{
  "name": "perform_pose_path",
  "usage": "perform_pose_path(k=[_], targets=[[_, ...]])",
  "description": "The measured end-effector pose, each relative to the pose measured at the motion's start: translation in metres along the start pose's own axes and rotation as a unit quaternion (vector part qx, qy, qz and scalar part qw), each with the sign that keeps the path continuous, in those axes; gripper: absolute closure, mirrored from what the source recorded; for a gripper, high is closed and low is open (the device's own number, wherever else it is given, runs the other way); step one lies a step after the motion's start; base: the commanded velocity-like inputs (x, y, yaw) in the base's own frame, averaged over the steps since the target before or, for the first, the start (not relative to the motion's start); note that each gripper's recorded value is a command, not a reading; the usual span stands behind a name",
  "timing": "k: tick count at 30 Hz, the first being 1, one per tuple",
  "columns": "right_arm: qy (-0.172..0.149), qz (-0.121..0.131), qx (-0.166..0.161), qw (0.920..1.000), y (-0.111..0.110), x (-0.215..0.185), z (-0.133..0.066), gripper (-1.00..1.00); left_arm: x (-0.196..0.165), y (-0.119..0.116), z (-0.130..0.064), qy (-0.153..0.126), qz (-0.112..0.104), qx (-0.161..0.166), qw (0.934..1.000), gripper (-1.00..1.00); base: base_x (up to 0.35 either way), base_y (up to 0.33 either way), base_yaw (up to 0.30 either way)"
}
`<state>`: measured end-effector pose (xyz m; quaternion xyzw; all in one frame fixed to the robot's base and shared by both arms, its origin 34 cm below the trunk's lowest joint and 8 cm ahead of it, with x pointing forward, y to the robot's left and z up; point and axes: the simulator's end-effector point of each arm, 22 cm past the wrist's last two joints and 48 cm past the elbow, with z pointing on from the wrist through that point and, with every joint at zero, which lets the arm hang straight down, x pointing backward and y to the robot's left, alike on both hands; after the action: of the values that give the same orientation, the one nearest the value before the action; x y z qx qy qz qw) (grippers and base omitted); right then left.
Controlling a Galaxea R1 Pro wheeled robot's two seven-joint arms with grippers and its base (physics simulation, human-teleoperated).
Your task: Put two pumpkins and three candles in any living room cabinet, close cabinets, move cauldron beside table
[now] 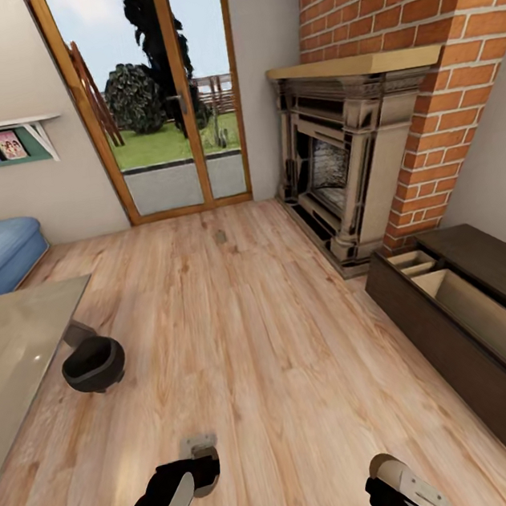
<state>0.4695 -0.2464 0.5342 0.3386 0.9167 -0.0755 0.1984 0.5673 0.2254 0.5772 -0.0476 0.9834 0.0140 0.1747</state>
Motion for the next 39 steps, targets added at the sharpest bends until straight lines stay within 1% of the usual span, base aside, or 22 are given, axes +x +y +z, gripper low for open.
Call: perform_pose_path(k=[11, 39], targets=[[-0.007, 0.003, -0.005, 1.0, 0.003, -0.006, -0.004, 1.0, -0.008, 0.0, -0.006, -0.009, 0.0, 0.001, 1.0, 1.0, 0.328, 0.068, 0.0], [-0.023, 0.009, -0.018, 0.9995, 0.012, -0.021, -0.014, 1.0, -0.025, -0.001, -0.021, -0.032, -0.001, 0.003, 0.9995, 1.0, 0.332, 0.002, 0.0]])
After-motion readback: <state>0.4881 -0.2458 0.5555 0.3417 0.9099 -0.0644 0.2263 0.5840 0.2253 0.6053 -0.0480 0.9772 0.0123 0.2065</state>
